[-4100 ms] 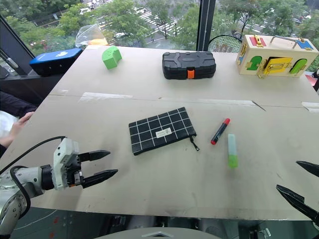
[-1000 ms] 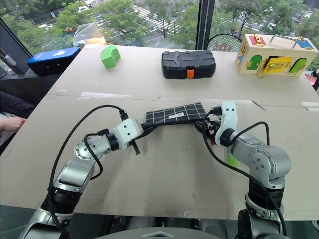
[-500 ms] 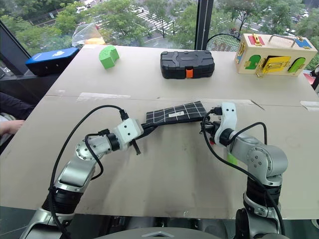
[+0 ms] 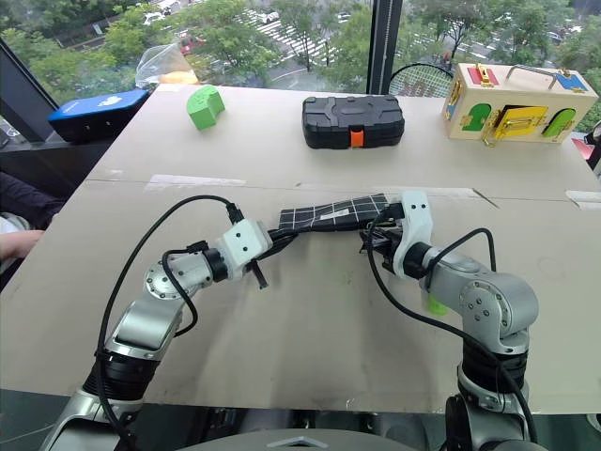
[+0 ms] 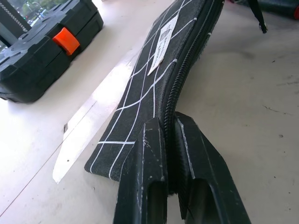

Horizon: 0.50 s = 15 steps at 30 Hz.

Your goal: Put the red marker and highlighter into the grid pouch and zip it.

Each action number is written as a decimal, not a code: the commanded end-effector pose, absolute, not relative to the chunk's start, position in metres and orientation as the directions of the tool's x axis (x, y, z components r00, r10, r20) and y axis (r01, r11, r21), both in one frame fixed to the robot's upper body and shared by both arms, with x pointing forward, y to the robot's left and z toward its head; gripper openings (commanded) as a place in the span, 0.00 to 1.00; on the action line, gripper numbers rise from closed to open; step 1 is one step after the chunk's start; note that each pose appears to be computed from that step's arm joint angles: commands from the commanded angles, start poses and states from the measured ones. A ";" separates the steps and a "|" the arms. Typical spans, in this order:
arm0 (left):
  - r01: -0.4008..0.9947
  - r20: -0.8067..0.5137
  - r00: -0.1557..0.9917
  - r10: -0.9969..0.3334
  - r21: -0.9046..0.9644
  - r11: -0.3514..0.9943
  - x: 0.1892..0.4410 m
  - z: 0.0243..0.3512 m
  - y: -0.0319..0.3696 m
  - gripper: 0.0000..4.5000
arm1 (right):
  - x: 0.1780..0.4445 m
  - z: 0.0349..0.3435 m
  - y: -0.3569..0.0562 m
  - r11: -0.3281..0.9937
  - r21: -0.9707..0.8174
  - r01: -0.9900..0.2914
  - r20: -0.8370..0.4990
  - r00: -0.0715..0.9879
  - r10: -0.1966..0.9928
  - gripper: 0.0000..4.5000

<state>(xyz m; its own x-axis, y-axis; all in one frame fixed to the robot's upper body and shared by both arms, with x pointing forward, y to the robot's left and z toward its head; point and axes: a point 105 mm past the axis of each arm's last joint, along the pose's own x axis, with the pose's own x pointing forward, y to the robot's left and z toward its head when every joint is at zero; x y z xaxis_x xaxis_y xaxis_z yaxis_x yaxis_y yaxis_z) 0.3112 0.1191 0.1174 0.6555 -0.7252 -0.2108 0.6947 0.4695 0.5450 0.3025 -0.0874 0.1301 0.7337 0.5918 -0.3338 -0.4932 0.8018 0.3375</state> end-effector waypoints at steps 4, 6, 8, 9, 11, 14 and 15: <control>0.695 -0.160 0.623 -0.765 0.561 0.449 0.308 0.134 0.101 0.00 | 0.296 0.143 -0.052 0.713 0.343 -0.612 -0.284 0.656 0.700 0.01; 0.697 -0.156 0.622 -0.767 0.557 0.452 0.308 0.135 0.099 0.00 | 0.294 0.143 -0.045 0.690 0.346 -0.636 -0.286 0.629 0.723 0.01; 0.697 -0.156 0.622 -0.767 0.556 0.452 0.309 0.136 0.098 0.00 | 0.292 0.142 -0.038 0.671 0.352 -0.653 -0.288 0.606 0.741 0.01; 0.698 -0.156 0.622 -0.767 0.556 0.452 0.309 0.136 0.097 0.00 | 0.292 0.142 -0.035 0.661 0.356 -0.661 -0.289 0.595 0.750 0.01; 0.699 -0.155 0.619 -0.770 0.556 0.449 0.310 0.136 0.095 0.00 | 0.294 0.142 -0.025 0.643 0.360 -0.676 -0.292 0.573 0.766 0.01; 0.701 -0.153 0.611 -0.777 0.561 0.441 0.310 0.137 0.090 0.00 | 0.297 0.140 -0.004 0.598 0.364 -0.714 -0.300 0.518 0.801 0.01; 0.702 -0.152 0.607 -0.780 0.563 0.437 0.310 0.137 0.088 0.00 | 0.298 0.139 0.002 0.584 0.363 -0.726 -0.304 0.501 0.811 0.01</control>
<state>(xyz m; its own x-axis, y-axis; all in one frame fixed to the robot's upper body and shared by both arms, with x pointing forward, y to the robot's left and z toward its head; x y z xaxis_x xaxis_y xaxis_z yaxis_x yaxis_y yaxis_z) 0.3134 0.0991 0.1237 0.6292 -0.7531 -0.1924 0.7128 0.4602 0.5293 0.3011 -0.0160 0.1299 0.5487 0.7615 -0.3450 -0.6657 0.6476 0.3707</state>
